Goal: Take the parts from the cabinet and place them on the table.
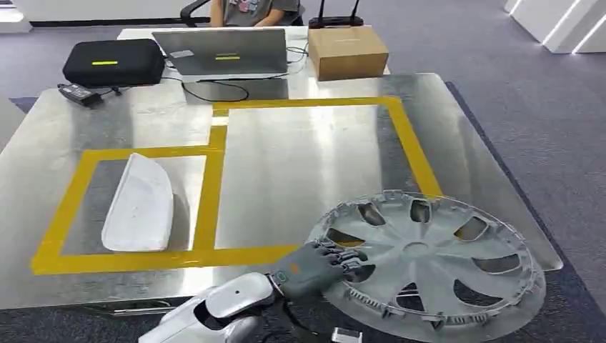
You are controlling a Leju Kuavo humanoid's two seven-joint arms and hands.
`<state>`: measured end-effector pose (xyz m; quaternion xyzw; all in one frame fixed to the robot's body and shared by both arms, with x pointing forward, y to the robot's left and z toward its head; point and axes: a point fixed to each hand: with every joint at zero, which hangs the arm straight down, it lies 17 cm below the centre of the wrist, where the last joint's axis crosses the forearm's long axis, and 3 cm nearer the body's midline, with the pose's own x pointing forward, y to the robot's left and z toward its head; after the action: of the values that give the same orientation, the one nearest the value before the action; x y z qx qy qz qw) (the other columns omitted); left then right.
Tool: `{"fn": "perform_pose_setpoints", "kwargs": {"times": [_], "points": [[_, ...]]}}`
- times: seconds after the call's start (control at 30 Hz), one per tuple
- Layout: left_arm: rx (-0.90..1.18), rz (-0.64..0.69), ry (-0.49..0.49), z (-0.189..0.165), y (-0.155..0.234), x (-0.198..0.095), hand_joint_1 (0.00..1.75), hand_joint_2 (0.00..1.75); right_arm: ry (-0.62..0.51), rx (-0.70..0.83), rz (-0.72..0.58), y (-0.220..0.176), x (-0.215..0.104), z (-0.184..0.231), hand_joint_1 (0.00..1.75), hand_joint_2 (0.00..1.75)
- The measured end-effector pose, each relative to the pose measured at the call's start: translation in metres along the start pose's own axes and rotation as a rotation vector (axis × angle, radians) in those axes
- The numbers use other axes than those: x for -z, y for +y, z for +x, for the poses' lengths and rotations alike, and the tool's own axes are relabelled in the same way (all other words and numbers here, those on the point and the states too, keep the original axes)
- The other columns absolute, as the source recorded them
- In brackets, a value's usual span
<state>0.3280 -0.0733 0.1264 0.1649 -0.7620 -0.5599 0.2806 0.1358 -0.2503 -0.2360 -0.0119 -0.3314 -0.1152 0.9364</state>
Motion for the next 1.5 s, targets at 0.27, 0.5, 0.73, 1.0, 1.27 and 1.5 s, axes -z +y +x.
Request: {"fn": "perform_pose_setpoints", "kwargs": {"times": [0.27,0.5,0.73,1.0,1.27,1.5], "points": [[0.008,-0.018,-0.007,-0.001,-0.003,0.003,1.75,1.75,0.002,0.001,0.003,0.000,0.001,-0.001,0.00,0.00],[0.009,-0.024,-0.008,-0.001,-0.005,0.003,1.75,1.75,0.003,0.002,0.004,0.000,0.001,-0.001,0.00,0.00],[0.016,-0.059,0.010,-0.004,-0.012,0.003,1.75,1.75,0.004,0.001,0.005,0.000,0.001,-0.001,0.00,0.00],[0.104,-0.142,0.077,-0.021,-0.010,0.029,1.75,1.75,0.004,-0.019,0.003,-0.001,0.003,-0.001,0.00,0.00],[0.214,-0.105,0.226,-0.084,0.011,0.061,1.75,1.75,0.000,-0.057,0.031,0.004,0.006,0.000,0.00,0.00],[0.219,-0.101,0.329,-0.128,0.018,0.059,1.75,1.75,-0.002,-0.072,0.046,0.006,0.008,0.002,0.00,0.00]]}}
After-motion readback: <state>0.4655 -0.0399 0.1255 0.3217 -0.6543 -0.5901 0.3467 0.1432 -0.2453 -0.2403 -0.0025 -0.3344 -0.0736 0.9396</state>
